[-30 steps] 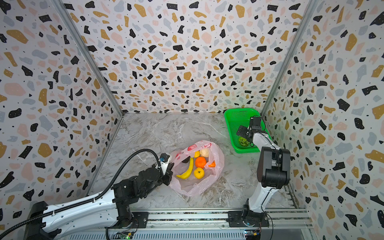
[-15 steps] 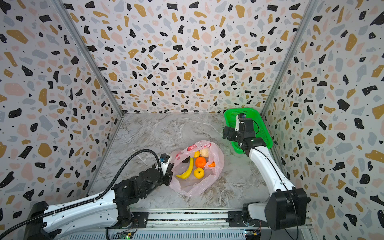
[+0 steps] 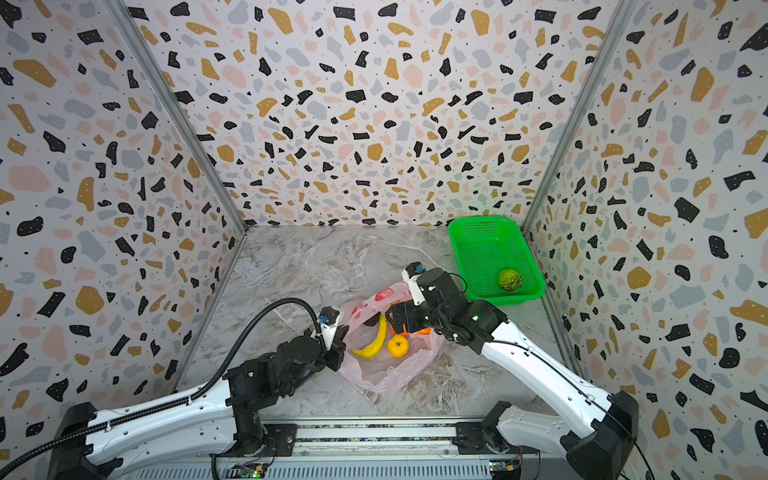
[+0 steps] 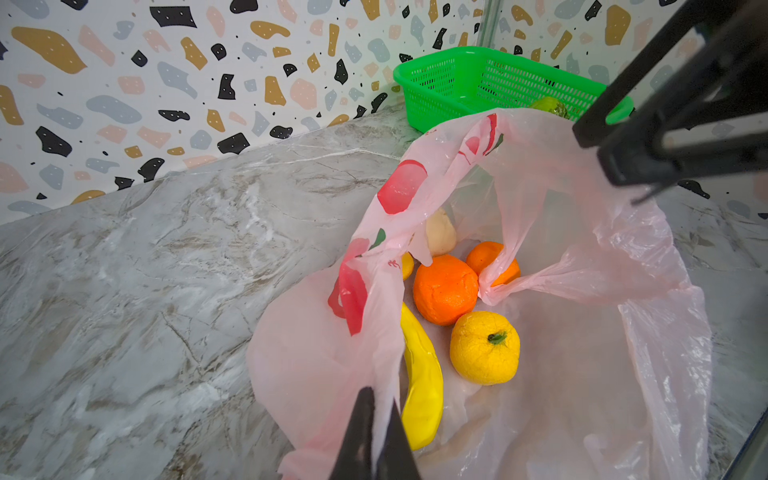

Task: Untie the knot of the plastic bag and take out the fruit
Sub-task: 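Move the right gripper back over the bag opening, then lower the right gripper into the bag and grasp the yellow fruit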

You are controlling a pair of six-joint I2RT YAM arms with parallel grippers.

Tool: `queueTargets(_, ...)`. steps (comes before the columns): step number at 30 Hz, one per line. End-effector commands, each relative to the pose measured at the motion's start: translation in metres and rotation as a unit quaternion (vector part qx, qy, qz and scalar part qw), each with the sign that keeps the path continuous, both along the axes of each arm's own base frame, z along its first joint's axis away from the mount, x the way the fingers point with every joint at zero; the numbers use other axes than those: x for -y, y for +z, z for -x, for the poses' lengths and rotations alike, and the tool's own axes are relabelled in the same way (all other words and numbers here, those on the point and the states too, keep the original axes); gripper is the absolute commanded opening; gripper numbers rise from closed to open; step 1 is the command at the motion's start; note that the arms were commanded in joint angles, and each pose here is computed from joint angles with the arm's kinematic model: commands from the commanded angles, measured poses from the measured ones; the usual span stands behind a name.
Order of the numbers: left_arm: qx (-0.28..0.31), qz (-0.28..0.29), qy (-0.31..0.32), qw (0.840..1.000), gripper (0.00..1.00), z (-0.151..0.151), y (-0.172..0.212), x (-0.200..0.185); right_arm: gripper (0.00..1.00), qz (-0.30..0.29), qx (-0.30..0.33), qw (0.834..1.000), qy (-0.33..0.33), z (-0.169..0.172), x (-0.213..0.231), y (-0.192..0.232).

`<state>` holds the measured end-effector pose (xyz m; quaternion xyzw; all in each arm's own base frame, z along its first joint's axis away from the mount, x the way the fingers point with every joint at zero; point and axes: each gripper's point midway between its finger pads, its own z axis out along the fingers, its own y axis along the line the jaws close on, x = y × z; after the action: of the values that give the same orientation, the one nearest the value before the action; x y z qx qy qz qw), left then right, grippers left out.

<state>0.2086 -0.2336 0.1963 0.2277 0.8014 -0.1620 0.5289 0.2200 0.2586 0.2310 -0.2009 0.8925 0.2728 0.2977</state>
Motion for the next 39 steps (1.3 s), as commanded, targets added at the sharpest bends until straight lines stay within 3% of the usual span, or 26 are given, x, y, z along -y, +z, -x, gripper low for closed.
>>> queueTargets(1, 0.013, 0.018, -0.006, 1.000, 0.00, 0.001, 0.009, 0.004, 0.90, 0.011, -0.044, 0.999, 0.012, 0.015, -0.013, -0.030)
queueTargets(8, -0.002, 0.026, -0.017, 1.000, 0.00, 0.004, 0.002, 0.008, 0.89, 0.048, -0.080, 0.995, 0.019, 0.022, -0.021, -0.086)
queueTargets(13, -0.028, 0.020, -0.029, 0.999, 0.00, 0.012, -0.015, 0.011, 0.89, 0.101, -0.106, 0.989, 0.005, 0.035, 0.003, -0.124)
queueTargets(20, -0.039, 0.021, -0.034, 0.998, 0.00, 0.017, -0.024, 0.011, 0.90, 0.128, -0.129, 0.983, -0.014, 0.055, 0.034, -0.152)
queueTargets(30, -0.031, 0.023, -0.037, 0.999, 0.00, 0.016, -0.022, 0.018, 0.90, 0.124, -0.070, 0.990, -0.003, 0.022, 0.003, -0.123)
queueTargets(39, -0.028, 0.022, -0.031, 0.999, 0.00, 0.014, -0.021, 0.017, 0.90, 0.151, -0.046, 0.987, -0.006, -0.002, -0.012, -0.137)
